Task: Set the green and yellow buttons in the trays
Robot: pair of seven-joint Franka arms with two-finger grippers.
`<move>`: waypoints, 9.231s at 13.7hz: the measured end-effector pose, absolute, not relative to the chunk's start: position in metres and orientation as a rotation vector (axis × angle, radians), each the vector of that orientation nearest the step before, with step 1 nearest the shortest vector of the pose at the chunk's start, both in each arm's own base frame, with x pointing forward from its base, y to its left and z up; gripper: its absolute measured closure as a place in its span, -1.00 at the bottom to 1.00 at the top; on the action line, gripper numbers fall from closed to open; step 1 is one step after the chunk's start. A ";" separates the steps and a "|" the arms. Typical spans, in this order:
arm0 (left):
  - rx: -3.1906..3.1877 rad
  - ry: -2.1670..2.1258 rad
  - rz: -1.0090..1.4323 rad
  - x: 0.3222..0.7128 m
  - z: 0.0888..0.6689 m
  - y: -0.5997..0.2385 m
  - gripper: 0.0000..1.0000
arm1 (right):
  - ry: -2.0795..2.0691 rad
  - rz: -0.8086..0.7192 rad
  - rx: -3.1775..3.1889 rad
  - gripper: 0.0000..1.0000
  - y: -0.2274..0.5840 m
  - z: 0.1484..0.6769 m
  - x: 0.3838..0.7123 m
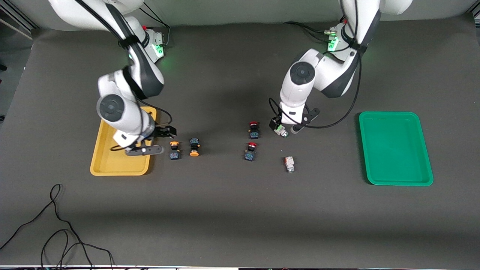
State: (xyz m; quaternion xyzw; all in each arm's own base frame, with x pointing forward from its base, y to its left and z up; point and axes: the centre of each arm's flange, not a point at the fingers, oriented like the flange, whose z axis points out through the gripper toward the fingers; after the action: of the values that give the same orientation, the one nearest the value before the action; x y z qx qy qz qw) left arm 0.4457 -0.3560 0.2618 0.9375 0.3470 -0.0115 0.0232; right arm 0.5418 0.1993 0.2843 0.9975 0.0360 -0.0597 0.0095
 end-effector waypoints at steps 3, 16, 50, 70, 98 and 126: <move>2.901 1.082 -0.043 0.446 0.221 -0.356 -0.97 | 0.129 -0.179 3.109 -1.00 0.211 0.229 0.541; 2.889 1.073 -0.036 0.449 0.190 -0.361 0.18 | 0.104 -0.087 3.120 0.16 0.205 0.177 0.550; 3.136 0.044 -0.201 0.587 0.195 0.085 0.07 | -0.043 -0.065 3.105 -0.30 0.029 0.197 0.533; 3.117 0.250 -0.085 0.564 0.368 -0.286 -0.99 | -0.006 -0.176 3.202 -1.00 0.276 0.283 0.542; 3.055 0.420 -0.030 0.599 0.207 -0.327 0.35 | -0.142 -0.083 3.158 0.35 0.201 0.373 0.553; 3.137 -0.011 -0.194 0.539 0.211 0.176 0.35 | 0.246 0.106 3.092 0.35 -0.054 0.187 0.506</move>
State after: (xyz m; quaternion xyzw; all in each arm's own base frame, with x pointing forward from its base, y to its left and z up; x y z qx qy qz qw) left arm 0.5387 0.1757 0.2111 0.9981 -0.0035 -0.0617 -0.0009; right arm 0.5056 -0.0537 0.1868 0.9961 0.0792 0.0340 0.0192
